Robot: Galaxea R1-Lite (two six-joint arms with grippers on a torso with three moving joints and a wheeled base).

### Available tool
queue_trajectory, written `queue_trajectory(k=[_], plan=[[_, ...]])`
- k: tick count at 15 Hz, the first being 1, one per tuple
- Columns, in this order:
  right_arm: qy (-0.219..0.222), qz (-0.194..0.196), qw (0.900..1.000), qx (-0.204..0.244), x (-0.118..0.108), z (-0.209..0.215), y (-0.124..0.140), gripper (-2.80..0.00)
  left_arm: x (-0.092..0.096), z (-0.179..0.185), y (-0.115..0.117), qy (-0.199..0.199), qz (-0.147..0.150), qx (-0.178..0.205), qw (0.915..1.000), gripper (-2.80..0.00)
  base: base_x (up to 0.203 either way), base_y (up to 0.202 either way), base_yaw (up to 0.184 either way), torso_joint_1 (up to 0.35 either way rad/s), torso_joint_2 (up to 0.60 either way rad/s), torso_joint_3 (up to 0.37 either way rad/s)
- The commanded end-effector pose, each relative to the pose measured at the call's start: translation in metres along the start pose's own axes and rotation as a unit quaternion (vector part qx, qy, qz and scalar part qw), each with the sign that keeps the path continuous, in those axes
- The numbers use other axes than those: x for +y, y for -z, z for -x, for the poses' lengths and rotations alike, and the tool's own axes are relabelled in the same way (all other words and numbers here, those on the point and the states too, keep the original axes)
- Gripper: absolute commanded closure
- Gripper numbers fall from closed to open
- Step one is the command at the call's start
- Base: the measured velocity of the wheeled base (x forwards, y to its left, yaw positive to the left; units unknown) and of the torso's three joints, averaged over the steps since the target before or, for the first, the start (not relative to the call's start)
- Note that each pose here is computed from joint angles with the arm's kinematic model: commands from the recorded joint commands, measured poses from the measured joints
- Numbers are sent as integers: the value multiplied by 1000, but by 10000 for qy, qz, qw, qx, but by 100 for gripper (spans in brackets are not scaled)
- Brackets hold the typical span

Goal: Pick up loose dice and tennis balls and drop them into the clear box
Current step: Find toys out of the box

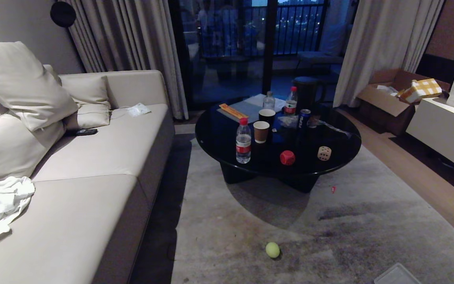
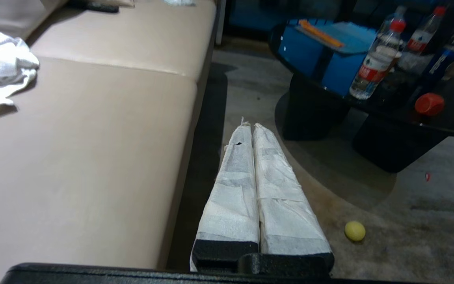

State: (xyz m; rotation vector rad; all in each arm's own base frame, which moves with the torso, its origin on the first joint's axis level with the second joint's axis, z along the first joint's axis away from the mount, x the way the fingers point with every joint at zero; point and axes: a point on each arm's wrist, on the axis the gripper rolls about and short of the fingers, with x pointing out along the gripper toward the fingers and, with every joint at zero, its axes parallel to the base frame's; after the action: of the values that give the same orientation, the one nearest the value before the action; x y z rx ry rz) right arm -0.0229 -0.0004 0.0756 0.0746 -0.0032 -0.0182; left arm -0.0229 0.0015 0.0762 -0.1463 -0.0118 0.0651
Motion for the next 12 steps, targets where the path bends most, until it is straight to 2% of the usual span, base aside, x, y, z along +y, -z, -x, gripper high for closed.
queue_trajectory(k=[1, 12], plan=[[-3, -3, 10000, 5, 0, 0, 0, 0, 0, 0, 0, -1, 6, -2, 10000, 0, 0, 0, 0, 2, 2, -195], [8, -5, 10000, 4, 0, 0, 0, 0, 0, 0, 0, -2, 5, 4, 10000, 0, 0, 0, 0, 1, 4, -198]])
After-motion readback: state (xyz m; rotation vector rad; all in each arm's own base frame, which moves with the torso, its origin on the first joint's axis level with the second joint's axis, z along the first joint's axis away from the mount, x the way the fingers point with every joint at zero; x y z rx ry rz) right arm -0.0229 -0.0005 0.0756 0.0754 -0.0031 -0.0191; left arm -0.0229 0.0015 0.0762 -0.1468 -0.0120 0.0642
